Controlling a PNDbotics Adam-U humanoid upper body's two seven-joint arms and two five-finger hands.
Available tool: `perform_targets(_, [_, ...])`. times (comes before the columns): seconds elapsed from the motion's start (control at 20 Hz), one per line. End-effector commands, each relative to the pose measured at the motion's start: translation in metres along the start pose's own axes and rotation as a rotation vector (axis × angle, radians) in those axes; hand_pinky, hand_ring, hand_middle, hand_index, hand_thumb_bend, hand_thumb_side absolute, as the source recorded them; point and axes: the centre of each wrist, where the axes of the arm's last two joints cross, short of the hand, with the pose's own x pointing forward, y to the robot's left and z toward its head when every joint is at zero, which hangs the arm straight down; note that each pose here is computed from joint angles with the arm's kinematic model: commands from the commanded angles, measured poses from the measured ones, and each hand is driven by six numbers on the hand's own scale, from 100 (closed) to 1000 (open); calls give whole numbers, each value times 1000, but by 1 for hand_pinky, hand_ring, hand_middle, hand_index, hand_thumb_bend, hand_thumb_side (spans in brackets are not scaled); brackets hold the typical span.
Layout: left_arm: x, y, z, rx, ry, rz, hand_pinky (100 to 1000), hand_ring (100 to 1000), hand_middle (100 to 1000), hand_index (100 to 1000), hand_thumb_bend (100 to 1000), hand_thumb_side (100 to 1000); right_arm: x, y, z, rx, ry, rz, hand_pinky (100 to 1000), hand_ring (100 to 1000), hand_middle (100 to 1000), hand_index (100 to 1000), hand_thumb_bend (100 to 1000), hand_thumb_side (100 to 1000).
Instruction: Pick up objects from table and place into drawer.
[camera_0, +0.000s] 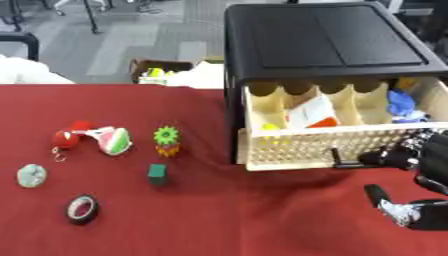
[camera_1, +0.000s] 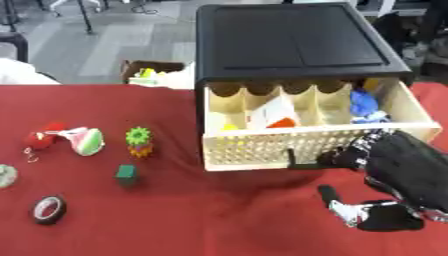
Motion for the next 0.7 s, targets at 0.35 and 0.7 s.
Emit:
perform_targets(0.35, [5,3,-4,-3,-31,-8,449,499,592,701,100,845,4,7,5,32,5,-1,100,100,100,724,100,1000])
perform_targets(0.7, [5,3,-4,-8,-31,-8,449,500,592,701,100,844,-6,-6,-1,-72,23,28,100,100,100,731,100,1000])
